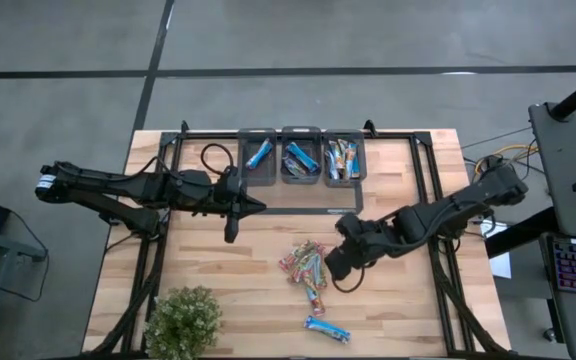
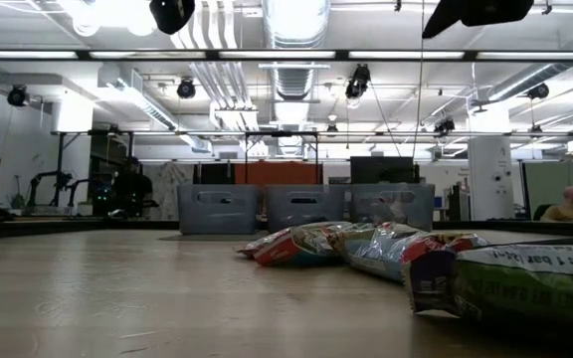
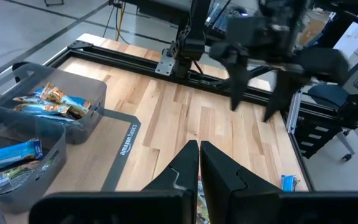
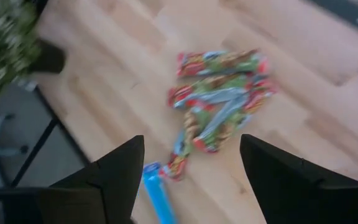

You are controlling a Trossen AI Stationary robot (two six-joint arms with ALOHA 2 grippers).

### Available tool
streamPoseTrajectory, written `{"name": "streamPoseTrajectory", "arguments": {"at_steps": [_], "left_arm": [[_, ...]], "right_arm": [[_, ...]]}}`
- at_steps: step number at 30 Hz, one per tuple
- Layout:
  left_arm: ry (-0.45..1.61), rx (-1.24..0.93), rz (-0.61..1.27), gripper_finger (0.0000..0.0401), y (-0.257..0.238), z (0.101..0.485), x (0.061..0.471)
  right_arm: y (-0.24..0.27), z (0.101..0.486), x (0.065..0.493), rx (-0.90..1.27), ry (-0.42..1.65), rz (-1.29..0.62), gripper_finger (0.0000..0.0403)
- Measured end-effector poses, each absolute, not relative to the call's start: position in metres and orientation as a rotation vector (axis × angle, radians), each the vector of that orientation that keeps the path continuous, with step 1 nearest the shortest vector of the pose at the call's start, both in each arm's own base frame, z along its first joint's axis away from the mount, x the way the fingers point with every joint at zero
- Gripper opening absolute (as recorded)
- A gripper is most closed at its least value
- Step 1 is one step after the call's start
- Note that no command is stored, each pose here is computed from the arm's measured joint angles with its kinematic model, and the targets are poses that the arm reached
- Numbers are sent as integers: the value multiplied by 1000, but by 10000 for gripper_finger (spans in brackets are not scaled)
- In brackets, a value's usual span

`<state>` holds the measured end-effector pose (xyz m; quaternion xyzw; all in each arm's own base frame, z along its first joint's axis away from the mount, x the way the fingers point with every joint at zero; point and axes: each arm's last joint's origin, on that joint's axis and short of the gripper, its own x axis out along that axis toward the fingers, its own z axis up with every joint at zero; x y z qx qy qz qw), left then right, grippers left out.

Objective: Pick and place Granola Bars by type
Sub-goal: Put the red granola bar into the left black bin

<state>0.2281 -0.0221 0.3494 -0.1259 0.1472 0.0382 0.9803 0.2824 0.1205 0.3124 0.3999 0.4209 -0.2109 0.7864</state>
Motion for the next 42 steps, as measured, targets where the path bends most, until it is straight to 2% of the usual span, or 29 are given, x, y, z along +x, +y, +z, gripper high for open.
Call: {"name": "streamPoseTrajectory", "arguments": {"at_steps": [8,17,25,32,42], "left_arm": [[299,-253,78,0,-22,349,228],[303,-249,78,0,-22,349,228],[311,-242,78,0,-22,348,228],[341,-234,81,0,-22,345,227],[379,-208,82,0,-22,342,225]], "right_arm": [[149,316,283,798,900,-226,256],[164,315,278,747,910,-161,255],[182,302,296,763,875,-85,256],[198,280,309,805,1024,71,255],[209,262,312,840,1159,118,253]]}}
